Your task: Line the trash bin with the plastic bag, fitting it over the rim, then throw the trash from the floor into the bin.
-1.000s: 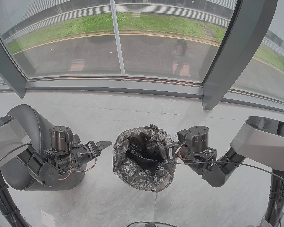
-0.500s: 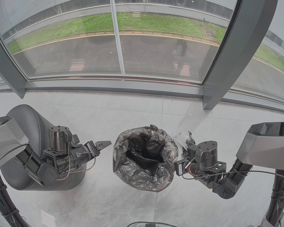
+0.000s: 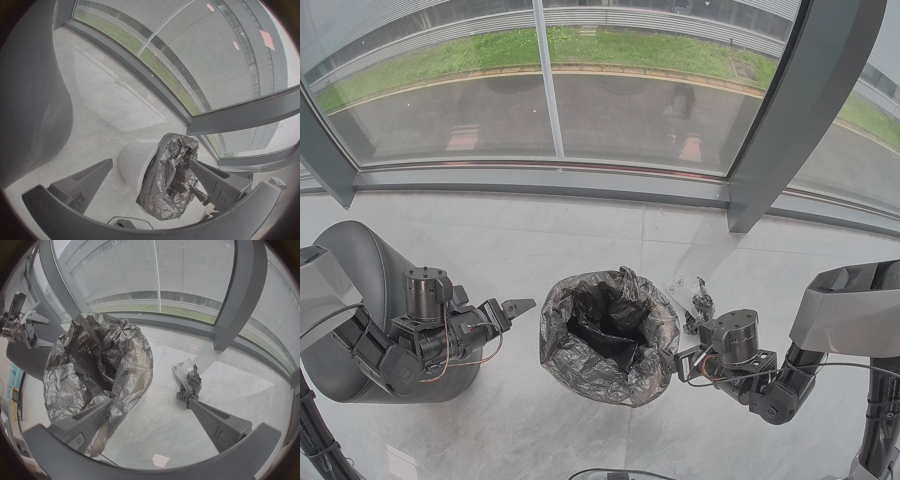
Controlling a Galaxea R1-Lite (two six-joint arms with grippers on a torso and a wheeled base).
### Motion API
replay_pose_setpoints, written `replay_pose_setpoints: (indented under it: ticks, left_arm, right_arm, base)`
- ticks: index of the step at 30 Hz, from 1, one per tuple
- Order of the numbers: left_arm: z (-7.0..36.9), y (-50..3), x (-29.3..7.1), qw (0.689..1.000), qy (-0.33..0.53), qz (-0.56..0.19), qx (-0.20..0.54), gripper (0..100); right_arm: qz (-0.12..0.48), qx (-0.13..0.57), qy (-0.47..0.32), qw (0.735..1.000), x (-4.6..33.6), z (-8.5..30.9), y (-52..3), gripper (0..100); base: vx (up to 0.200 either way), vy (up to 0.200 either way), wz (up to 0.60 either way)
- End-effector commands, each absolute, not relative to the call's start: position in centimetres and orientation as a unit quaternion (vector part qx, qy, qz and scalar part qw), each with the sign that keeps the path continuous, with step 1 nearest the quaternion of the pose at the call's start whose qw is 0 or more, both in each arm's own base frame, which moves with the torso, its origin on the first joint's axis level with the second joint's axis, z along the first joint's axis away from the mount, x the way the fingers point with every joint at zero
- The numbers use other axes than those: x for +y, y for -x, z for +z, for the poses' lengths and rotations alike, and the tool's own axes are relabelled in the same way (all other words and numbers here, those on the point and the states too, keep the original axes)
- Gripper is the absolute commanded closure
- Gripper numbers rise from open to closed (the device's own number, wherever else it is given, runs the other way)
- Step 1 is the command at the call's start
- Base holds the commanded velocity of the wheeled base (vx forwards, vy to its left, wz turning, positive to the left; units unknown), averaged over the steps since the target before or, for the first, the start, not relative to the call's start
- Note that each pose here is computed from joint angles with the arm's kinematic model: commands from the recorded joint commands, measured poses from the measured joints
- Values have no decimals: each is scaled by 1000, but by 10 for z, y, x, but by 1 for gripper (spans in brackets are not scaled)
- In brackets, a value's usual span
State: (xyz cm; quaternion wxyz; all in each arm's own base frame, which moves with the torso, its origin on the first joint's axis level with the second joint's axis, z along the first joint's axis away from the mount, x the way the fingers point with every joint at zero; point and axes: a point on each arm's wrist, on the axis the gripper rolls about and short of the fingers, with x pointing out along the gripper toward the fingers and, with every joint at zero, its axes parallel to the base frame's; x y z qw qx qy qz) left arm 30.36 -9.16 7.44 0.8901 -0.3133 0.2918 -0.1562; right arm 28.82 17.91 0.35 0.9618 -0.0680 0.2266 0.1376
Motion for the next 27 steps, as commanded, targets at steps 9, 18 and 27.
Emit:
replay_pose_setpoints:
  ticks: [9, 18, 27]
  left_arm:
    - [74, -303, -92, 889, 315, -156, 294, 0]
    - [69, -305, -93, 888, 313, -154, 299, 0]
    - [63, -299, -109, 915, 275, -146, 257, 0]
  right_arm:
    - [125, 251, 77, 957, 163, 1, -275, 0]
    - [126, 236, 69, 961, 170, -20, -290, 0]
    - [134, 169, 29, 976, 175, 16, -294, 0]
  base:
    - [0, 0, 0]
    - [0, 0, 0]
    - [0, 0, 0]
